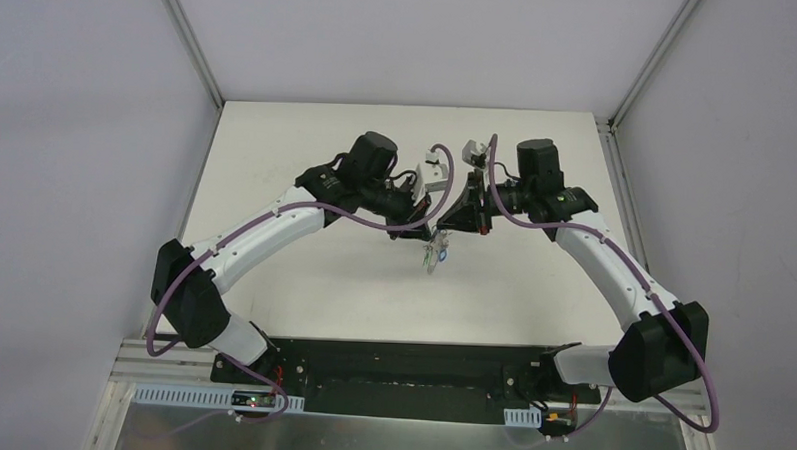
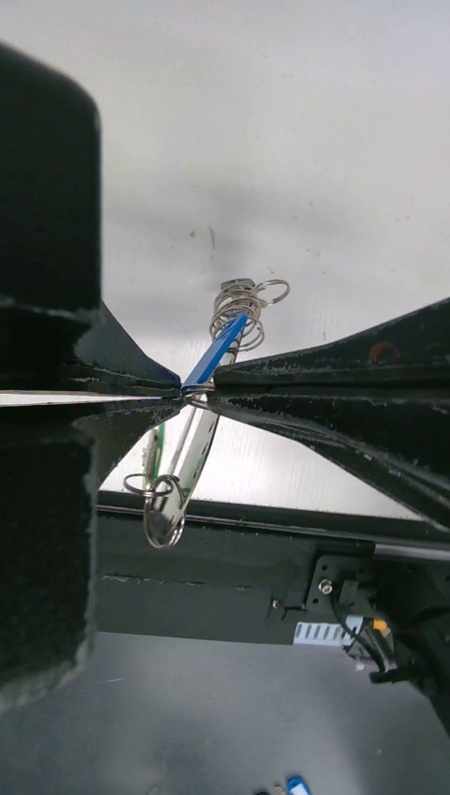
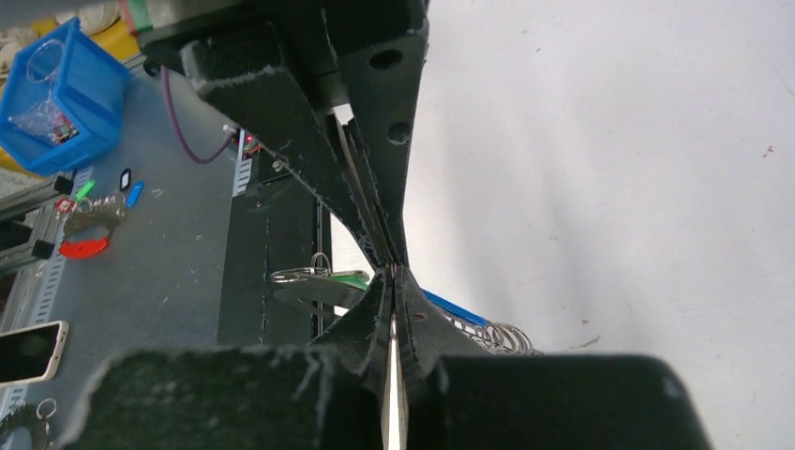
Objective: Put the keys on the keyring
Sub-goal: Adjust the key on the keyring.
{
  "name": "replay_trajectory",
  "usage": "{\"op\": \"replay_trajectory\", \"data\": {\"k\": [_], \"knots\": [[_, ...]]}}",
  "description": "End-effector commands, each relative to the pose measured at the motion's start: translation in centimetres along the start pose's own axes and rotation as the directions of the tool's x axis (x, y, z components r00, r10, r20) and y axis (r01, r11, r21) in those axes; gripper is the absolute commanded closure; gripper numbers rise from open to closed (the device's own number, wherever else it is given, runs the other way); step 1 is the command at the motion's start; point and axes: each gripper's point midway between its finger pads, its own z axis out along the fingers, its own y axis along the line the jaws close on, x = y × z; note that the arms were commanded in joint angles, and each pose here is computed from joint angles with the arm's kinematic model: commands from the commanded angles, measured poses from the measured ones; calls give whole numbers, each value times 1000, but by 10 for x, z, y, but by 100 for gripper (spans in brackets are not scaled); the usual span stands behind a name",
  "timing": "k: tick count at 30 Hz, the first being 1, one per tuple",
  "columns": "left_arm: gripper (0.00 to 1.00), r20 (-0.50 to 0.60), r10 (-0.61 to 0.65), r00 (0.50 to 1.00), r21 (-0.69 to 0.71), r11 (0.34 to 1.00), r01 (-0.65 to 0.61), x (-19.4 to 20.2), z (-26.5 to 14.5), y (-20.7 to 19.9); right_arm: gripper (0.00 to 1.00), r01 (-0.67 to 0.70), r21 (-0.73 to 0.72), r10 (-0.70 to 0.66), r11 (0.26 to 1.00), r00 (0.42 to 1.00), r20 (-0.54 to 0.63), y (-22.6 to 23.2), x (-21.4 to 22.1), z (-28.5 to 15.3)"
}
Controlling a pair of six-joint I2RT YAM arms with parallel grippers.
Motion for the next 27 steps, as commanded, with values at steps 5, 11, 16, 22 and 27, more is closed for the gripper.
{"op": "replay_trajectory", "data": {"k": [5, 11, 16, 22, 27], "knots": [[100, -74, -186, 980, -210, 963, 167, -9, -9, 19, 100, -9, 112, 2, 994, 998, 66, -20, -21, -2], [98, -82, -260, 962, -183, 953, 242, -11, -6, 12, 100, -17, 95, 10, 995, 997, 75, -23, -13, 0], [81, -45, -169, 985, -183, 970, 158, -16, -13, 11, 100, 28, -8, -27, 1000, 996, 83, -8, -6, 0], [75, -14, 43, 999, -155, 987, -44, -23, -21, 6, 100, 68, -100, -58, 993, 994, 97, 4, -3, -2], [65, 13, 114, 993, -88, 990, -113, -26, -17, -2, 100, 65, -124, -53, 990, 994, 100, 7, -3, -2]]}}
